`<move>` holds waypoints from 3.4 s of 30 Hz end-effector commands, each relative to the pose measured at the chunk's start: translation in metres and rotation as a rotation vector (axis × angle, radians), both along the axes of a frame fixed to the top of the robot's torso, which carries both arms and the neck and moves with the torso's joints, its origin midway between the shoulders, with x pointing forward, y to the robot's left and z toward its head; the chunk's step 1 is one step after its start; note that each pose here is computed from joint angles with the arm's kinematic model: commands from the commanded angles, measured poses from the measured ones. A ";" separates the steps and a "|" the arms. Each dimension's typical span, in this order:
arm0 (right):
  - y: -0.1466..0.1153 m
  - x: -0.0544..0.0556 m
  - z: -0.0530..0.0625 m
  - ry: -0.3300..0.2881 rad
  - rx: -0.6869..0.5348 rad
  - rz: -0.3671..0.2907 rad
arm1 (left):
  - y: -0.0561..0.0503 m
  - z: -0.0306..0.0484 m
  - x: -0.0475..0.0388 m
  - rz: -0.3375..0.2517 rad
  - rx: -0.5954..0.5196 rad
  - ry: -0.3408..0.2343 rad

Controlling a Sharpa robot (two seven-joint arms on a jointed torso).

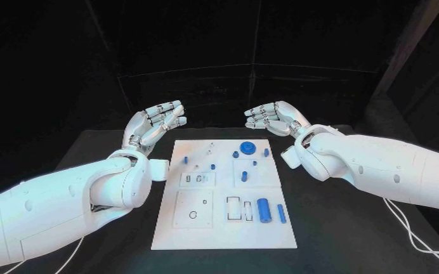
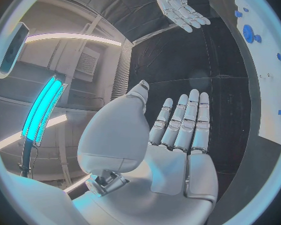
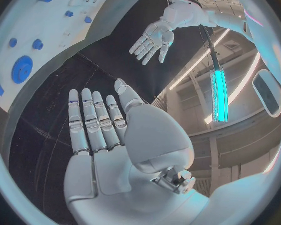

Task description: Assemble the parts on the task board

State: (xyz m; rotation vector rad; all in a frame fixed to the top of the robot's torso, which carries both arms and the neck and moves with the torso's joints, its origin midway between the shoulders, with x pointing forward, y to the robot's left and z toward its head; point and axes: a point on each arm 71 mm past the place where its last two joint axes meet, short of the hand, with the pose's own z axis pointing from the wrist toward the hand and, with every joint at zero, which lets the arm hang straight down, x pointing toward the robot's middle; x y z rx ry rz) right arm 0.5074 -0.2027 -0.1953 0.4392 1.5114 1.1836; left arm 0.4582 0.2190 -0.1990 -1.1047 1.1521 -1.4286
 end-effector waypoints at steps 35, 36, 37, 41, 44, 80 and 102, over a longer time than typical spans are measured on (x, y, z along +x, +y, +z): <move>0.047 0.030 0.025 -0.244 -0.966 0.163 | -0.022 0.0169 -0.0094 -0.177 -0.054 -0.044; 0.048 0.031 0.025 -0.244 -0.968 0.165 | -0.022 0.0168 -0.0092 -0.178 -0.054 -0.043; 0.049 0.031 0.025 -0.244 -0.970 0.167 | -0.022 0.0168 -0.0091 -0.178 -0.054 -0.043; 0.053 0.032 0.024 -0.246 -0.974 0.173 | -0.023 0.0163 -0.0085 -0.180 -0.055 -0.042; 0.055 0.033 0.024 -0.250 -0.973 0.178 | -0.023 0.0159 -0.0079 -0.181 -0.055 -0.040; 0.062 0.034 0.020 -0.209 -1.001 0.201 | -0.021 0.0123 -0.0047 -0.183 -0.043 0.004; 0.073 0.037 0.050 -0.390 -0.827 0.075 | -0.020 0.0128 -0.0033 -0.185 -0.042 0.007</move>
